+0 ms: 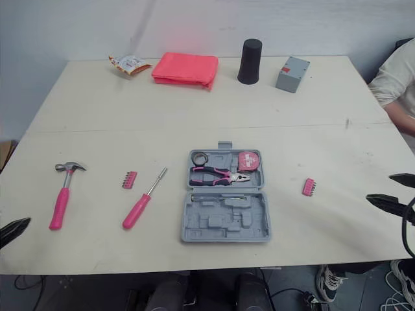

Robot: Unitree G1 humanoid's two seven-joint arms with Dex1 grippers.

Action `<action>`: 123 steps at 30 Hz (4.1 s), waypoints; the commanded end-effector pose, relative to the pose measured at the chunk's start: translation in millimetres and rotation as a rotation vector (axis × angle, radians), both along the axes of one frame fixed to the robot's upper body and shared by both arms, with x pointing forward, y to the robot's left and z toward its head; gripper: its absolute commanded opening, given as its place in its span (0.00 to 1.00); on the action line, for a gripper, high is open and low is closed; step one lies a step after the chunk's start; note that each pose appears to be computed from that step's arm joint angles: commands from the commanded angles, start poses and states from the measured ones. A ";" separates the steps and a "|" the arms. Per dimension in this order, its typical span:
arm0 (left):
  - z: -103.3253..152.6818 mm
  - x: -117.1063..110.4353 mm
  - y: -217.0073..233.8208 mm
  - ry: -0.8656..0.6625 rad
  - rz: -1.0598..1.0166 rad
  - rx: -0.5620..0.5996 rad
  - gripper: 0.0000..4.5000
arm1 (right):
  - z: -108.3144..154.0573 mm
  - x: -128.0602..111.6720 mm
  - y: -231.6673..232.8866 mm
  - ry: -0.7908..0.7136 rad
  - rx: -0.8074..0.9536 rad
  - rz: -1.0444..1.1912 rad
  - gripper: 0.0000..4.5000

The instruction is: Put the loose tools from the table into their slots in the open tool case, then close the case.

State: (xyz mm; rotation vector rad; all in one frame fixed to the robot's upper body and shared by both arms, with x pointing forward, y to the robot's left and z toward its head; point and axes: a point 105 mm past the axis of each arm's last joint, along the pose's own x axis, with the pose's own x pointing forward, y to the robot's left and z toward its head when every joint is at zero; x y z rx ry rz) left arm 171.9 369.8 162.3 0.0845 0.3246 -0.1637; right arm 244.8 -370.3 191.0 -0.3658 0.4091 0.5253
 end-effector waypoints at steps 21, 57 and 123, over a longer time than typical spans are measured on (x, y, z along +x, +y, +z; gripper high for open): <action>-19.0 40.2 -10.0 0.045 0.424 -0.103 1.00 | 66.7 -13.1 235.4 -0.145 0.233 0.842 1.00; 50.8 115.8 -181.3 -0.092 -0.676 0.263 0.12 | 59.1 -7.6 229.1 -0.081 0.175 0.836 1.00; -66.3 113.8 -376.0 0.043 -1.407 0.235 0.01 | -8.5 -31.6 192.2 0.096 0.125 0.563 1.00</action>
